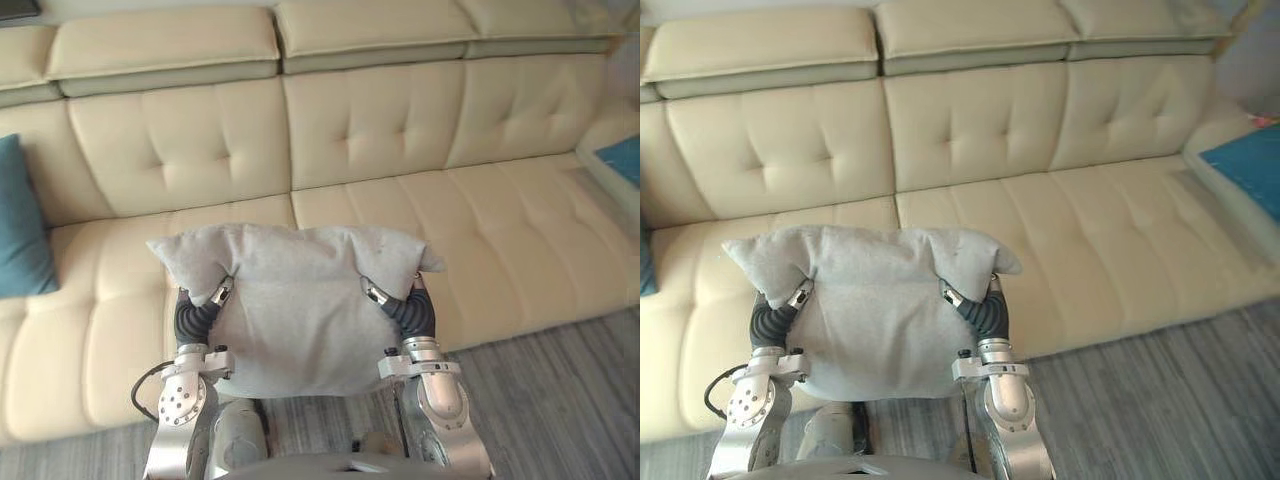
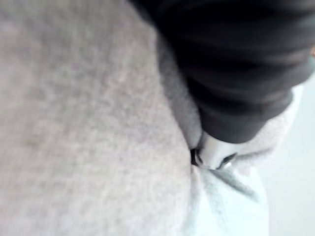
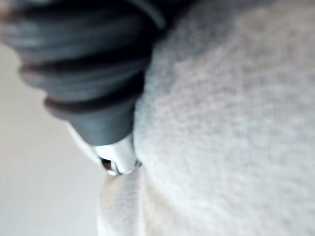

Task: Pick up cushions and gather them together orderly.

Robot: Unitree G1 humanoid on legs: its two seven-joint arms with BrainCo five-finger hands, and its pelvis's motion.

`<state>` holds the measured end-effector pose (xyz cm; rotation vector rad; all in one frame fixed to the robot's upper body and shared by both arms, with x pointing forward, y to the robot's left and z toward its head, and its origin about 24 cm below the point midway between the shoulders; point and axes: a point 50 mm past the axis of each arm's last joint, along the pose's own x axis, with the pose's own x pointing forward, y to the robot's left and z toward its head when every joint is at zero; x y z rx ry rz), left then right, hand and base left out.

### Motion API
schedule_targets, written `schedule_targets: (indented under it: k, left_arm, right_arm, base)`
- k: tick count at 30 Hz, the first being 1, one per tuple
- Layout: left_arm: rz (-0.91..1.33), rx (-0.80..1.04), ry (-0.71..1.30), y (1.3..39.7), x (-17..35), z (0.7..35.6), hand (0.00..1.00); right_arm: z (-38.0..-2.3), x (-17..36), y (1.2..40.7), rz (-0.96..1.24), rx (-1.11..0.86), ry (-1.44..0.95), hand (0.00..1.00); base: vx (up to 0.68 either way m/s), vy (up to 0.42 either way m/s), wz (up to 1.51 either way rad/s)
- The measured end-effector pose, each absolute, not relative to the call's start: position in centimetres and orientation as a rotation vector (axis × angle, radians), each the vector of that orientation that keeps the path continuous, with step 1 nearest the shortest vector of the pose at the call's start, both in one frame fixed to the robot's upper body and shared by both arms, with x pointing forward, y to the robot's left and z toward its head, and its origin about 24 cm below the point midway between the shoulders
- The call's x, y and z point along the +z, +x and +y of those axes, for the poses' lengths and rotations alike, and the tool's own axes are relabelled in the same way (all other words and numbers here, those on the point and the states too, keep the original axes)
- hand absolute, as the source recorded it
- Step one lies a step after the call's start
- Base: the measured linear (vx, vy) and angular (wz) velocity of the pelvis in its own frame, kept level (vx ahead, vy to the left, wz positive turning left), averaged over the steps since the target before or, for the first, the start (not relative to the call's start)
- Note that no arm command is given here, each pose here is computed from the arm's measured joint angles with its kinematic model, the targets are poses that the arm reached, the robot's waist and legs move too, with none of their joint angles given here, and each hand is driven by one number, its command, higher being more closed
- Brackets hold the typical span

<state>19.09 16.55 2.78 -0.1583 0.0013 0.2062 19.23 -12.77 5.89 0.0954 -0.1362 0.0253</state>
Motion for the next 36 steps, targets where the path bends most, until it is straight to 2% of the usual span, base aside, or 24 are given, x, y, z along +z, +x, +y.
schedule_targets:
  k: [9,20,24,28,36]
  left_arm:
    - [0.052,0.214,-0.219,19.7,1.4,15.2,1.0]
    - [-0.016,0.21,-0.205,20.7,2.8,14.9,1.0]
    - [-0.252,0.267,-0.147,25.2,8.2,14.3,1.0]
    - [-0.486,0.319,-0.114,28.1,14.1,14.0,1.0]
    - [-0.717,0.449,-0.067,32.4,22.1,13.2,1.0]
  right_arm:
    - [-13.6,5.4,19.6,-0.117,0.007,0.067,1.0]
    - [-13.4,7.7,19.9,-0.222,0.005,0.07,1.0]
    - [-12.1,13.8,23.7,-0.526,-0.073,-0.028,1.0]
    - [-10.8,19.2,25.9,-0.769,-0.154,-0.06,1.0]
    - [-9.9,25.8,30.0,-0.974,-0.365,-0.171,1.0]
  base:
    - [0.13,-0.153,0.25]
    - [-0.03,0.02,0.06]
    - [-0.13,-0.016,0.09]
    - [-0.14,-0.042,0.05]
    - [-0.13,-0.056,0.16]
